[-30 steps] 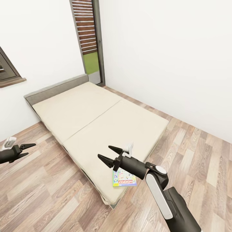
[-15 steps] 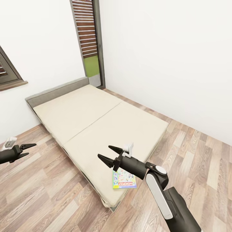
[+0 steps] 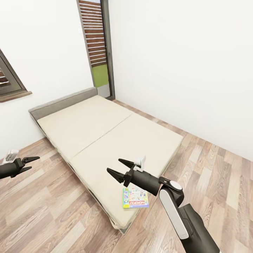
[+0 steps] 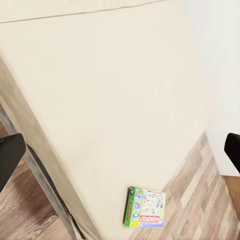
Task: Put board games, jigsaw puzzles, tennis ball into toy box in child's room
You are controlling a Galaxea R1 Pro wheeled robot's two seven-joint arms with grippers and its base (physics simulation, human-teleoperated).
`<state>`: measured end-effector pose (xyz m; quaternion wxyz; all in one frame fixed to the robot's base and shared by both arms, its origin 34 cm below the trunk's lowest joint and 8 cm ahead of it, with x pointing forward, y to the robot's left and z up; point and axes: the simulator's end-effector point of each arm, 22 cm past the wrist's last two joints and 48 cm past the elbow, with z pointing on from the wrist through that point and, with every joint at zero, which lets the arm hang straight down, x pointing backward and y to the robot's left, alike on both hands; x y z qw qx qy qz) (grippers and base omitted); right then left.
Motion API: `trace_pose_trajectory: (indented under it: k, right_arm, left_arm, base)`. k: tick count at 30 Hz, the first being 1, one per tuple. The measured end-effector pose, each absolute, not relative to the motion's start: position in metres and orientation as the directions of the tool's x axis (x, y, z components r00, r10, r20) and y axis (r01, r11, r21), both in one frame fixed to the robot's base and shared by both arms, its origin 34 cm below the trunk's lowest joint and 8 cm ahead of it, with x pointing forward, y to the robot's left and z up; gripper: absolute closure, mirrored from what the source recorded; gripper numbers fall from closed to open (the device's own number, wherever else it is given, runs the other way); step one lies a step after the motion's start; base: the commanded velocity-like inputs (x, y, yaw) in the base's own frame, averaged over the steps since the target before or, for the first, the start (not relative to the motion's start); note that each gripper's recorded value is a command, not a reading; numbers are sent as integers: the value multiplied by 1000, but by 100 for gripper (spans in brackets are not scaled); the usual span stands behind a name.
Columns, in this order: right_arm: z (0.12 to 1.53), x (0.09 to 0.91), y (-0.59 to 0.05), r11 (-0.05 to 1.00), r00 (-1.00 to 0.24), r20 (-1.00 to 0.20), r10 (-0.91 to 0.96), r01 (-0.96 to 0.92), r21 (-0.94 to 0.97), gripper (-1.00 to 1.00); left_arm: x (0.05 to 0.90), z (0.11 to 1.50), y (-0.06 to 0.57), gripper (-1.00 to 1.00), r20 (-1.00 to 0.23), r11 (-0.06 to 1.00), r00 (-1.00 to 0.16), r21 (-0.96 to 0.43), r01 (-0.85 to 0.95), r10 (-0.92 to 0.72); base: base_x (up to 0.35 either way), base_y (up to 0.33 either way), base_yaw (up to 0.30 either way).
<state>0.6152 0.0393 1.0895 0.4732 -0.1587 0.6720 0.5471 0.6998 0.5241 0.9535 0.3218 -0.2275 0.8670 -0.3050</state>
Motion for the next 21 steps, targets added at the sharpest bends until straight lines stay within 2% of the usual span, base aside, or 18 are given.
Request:
trace_pose_trajectory:
  k: [21]
  right_arm:
    - [1106,612,39,353,-474,-827,303,-750,560,-100]
  left_arm:
    - [702,972,519,-100,-438,706,-677,-687,-172,-592]
  base:
    - [0,0,0]
